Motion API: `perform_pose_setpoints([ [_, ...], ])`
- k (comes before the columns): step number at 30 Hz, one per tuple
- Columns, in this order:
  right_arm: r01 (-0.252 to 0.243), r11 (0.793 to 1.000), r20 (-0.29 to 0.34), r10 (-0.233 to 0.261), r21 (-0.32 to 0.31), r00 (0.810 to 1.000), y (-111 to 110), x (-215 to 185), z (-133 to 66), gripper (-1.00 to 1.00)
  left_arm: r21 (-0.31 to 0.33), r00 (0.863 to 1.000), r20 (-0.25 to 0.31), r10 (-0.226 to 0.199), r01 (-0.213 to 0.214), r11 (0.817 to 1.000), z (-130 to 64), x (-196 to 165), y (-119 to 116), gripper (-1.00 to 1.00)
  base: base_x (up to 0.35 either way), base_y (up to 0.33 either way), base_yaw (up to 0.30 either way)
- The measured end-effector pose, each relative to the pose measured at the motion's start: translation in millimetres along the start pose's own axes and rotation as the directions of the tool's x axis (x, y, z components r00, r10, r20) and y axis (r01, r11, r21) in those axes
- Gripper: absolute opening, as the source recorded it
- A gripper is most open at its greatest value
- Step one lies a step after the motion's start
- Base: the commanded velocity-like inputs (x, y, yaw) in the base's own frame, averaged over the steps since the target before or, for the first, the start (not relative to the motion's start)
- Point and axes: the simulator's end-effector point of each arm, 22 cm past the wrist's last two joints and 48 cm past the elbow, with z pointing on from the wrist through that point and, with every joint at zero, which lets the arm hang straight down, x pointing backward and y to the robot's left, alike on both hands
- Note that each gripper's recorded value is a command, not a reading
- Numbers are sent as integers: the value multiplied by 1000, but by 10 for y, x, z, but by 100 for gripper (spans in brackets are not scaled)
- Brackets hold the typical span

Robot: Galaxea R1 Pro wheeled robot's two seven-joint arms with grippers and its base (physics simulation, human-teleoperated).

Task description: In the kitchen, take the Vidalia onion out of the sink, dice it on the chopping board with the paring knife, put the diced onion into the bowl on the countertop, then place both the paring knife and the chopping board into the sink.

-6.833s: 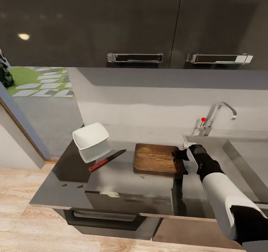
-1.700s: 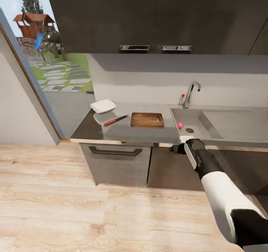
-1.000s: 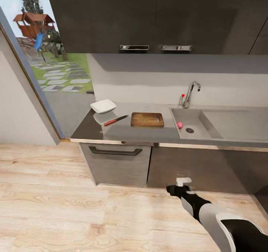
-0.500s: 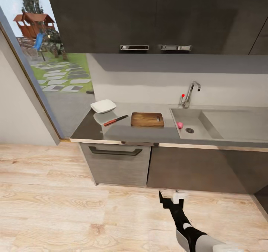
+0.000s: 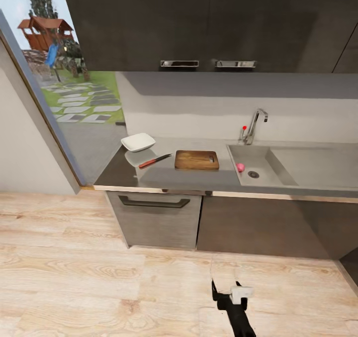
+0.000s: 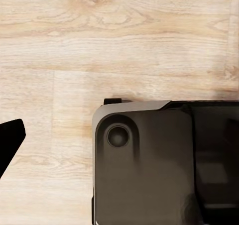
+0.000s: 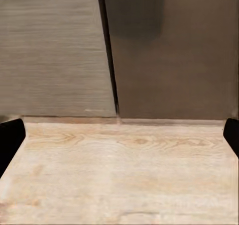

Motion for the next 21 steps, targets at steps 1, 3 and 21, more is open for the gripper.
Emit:
perform_pose_setpoints([
  [1, 6, 1000, -75, -5, 20, 997, -99, 157, 2, 100, 0, 1000, 0, 0, 0, 1000, 0, 0, 0, 100, 0, 0, 0],
  [3, 19, 999, -139, -13, 41, 990, -211, 270, 13, 100, 0, 1000, 0, 0, 0, 1000, 0, 0, 0, 100, 0, 0, 0],
  [21, 18, 994, -41, -13, 112, 999, -315, -1581, 772, 100, -1, 1000, -6, 0, 0, 1000, -6, 28, 3, 100, 0, 0, 0],
])
